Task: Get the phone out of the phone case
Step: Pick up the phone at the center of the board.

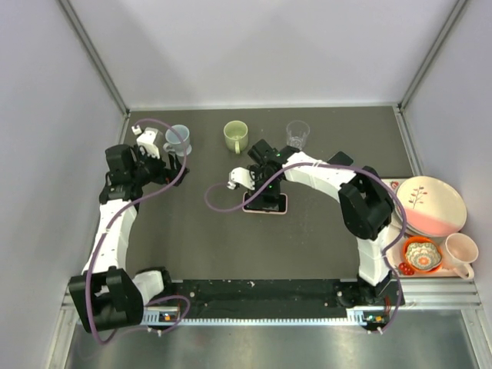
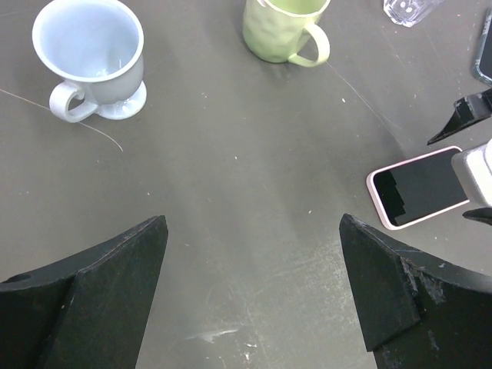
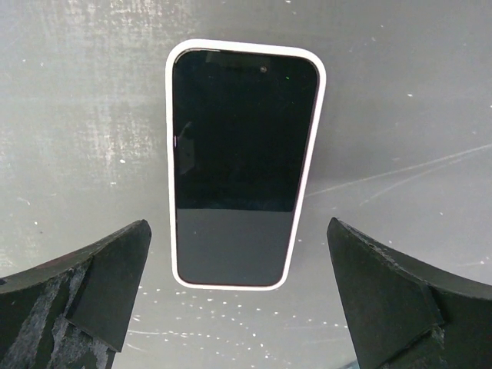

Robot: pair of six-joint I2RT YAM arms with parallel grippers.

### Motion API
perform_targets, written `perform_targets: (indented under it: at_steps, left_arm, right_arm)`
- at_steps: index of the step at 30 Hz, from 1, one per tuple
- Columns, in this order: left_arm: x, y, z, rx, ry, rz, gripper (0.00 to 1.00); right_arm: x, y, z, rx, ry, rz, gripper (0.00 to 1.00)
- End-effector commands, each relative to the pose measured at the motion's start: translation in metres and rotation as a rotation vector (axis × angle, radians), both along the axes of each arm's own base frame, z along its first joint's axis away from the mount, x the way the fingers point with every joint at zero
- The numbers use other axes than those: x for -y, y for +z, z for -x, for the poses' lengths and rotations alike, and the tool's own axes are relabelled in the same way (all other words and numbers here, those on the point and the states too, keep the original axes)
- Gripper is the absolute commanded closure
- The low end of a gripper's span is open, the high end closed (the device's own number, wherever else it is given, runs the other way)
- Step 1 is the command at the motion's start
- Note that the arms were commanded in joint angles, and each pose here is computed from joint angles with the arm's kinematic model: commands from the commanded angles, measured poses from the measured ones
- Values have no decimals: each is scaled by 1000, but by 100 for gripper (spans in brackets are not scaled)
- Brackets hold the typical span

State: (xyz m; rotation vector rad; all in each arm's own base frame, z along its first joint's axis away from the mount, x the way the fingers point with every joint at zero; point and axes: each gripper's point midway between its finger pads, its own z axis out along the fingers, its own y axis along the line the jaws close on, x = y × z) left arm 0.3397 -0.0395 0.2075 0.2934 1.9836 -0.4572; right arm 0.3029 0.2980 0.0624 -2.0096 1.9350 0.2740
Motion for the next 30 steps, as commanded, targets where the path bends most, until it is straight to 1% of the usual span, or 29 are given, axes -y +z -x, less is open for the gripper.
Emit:
perform_targets:
  at_steps: [1, 7, 15, 30]
  left_arm:
    - [2, 17, -5, 84, -14, 22, 1]
    - [3, 14, -4, 78, -27, 32, 1]
    - [6, 15, -1, 82, -53, 48, 1]
    - [10, 12, 1, 69, -84, 76, 1]
  right_arm:
    - [-17, -1, 4, -26, 24, -19, 1]
    - [-23, -12, 2, -53, -1, -6, 1]
    - [-19, -21, -2, -46, -6, 31, 1]
    - [-22, -28, -10, -36, -6, 42, 1]
